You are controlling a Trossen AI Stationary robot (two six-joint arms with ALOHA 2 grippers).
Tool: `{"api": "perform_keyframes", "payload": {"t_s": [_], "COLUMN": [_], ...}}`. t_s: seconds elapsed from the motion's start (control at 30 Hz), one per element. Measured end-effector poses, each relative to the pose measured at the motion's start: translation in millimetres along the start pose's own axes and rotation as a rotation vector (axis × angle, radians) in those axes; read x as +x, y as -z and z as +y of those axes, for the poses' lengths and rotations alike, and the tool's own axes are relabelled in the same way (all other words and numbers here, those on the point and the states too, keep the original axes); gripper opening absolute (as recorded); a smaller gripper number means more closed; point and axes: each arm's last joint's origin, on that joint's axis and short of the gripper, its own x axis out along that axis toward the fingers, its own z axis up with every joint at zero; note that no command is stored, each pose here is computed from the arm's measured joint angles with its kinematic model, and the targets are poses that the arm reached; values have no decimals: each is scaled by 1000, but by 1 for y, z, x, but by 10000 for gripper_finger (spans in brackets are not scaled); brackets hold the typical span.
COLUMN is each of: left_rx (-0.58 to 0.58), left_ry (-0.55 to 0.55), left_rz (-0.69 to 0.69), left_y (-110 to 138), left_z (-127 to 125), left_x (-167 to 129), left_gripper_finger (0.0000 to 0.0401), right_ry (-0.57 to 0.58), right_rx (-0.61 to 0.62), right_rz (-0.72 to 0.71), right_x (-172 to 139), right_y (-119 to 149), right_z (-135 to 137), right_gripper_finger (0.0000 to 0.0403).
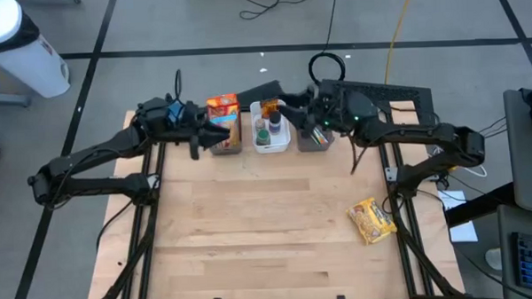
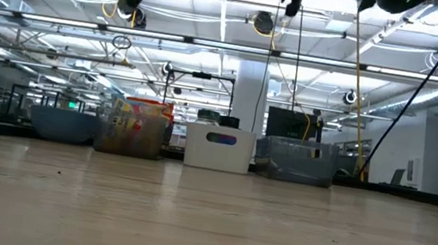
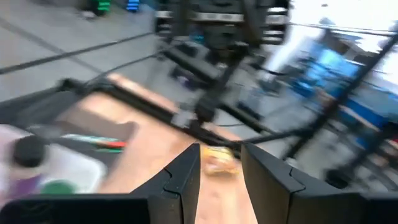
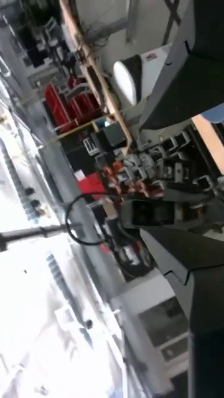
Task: Pick & Place Food Item
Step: Put the yellow noodle pack into the left black bin
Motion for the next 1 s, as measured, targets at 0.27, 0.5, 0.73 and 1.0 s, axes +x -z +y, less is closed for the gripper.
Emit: {"api": "perform_keyframes", "payload": {"t_s": [0.27, 0.5, 0.73, 1.0], "left_rx": [71, 73, -19, -153], "left_ry": [128, 160, 195, 284], "left_rz": [-80, -125, -113, -122], "left_y": [-10, -14, -10, 5], "left_z": [-18, -22, -19, -28], "left_x": [-9, -7, 14, 54], "left_gripper_finger": [122, 122, 122, 122], "right_ry": [72, 144, 243, 202], "right_rx": [-74, -32, 90, 4], "right_rz": [235, 522, 909, 1306], "right_x": [-29, -64, -108, -152], "right_y": [-3, -13, 7, 39], "right_z": [44, 79, 96, 131], "right_gripper_finger": [265, 265, 265, 265]}}
